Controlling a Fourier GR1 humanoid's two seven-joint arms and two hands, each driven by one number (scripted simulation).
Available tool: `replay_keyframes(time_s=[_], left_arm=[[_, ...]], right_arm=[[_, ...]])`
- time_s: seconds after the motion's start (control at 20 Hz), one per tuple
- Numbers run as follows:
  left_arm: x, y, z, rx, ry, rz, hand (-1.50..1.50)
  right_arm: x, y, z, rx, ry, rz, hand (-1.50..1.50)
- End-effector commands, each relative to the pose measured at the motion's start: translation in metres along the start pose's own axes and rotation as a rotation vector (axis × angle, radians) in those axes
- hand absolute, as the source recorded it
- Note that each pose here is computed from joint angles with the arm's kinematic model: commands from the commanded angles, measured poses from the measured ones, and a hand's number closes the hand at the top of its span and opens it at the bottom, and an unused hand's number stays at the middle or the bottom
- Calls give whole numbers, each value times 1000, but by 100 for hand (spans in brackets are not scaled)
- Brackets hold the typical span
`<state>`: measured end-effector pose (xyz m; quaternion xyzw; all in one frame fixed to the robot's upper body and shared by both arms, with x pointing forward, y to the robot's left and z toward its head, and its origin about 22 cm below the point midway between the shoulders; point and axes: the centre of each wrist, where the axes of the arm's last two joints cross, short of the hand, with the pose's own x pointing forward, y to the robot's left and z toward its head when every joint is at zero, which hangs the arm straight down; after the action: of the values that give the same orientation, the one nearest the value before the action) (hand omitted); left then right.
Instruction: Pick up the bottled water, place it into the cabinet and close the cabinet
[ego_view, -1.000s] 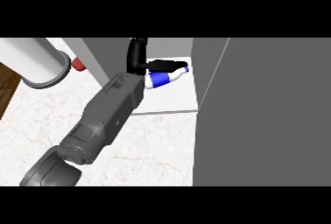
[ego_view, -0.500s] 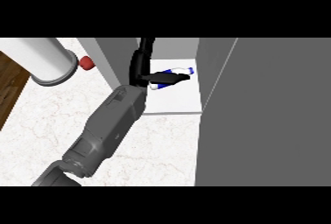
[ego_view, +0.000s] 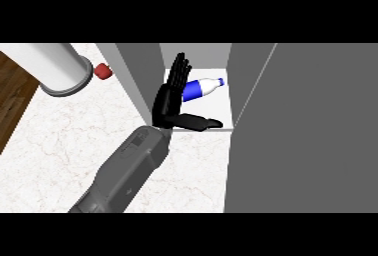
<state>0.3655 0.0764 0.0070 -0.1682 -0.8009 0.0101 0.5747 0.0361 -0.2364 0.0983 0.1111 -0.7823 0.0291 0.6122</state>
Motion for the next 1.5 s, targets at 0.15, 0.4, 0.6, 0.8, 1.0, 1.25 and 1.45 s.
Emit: replay_keyframes(time_s=[0.15,0.4,0.6,0.8,1.0,1.25,1.45], left_arm=[[16,-25,51,-92,-23,109,-150],[27,-6,87,-93,-11,145,150],[37,10,111,-104,21,135,150],[69,31,109,-70,9,140,150],[73,62,147,-23,8,107,-150],[87,92,156,53,-16,101,-150],[111,109,171,57,-11,141,-150]], right_arm=[[10,-2,-6,-13,-21,65,-150],[31,0,3,126,0,100,-150],[26,-6,-4,270,48,169,150],[40,15,-2,382,84,138,150],[39,8,-6,539,57,148,150],[53,23,-9,580,2,148,150],[45,31,-9,710,66,90,150]])
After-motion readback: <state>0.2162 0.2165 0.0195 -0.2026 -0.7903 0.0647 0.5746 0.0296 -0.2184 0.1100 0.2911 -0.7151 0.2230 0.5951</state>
